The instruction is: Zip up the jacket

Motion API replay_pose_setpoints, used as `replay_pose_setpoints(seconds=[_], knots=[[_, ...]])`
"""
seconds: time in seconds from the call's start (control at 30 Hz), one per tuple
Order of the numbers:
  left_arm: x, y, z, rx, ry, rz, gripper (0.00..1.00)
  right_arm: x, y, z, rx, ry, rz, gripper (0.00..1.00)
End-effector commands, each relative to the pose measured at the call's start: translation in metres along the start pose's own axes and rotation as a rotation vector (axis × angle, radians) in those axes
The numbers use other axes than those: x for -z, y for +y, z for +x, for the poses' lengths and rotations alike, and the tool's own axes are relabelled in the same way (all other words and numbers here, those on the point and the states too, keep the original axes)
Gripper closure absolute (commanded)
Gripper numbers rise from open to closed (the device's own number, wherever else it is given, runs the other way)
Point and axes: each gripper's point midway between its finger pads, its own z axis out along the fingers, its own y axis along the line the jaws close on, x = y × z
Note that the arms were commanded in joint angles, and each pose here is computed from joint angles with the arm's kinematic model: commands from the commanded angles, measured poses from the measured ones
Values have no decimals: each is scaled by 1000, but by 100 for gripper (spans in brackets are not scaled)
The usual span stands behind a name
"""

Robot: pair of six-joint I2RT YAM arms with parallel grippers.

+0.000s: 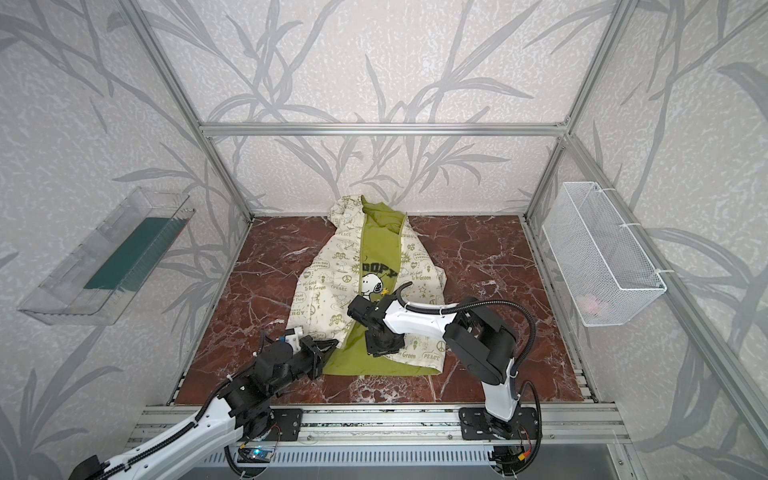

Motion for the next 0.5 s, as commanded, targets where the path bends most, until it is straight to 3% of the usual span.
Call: replay_pose_setpoints(seconds=[0.0, 0.27, 0.47], knots=[[2, -8, 1, 2, 0, 13, 100, 1, 5, 1, 31, 10, -6, 65], [2, -8, 0, 2, -4, 12, 100, 7, 26, 5, 66, -10, -79, 60], [2, -7, 0, 3, -4, 10, 100, -2, 19, 5, 51, 7, -28, 60]])
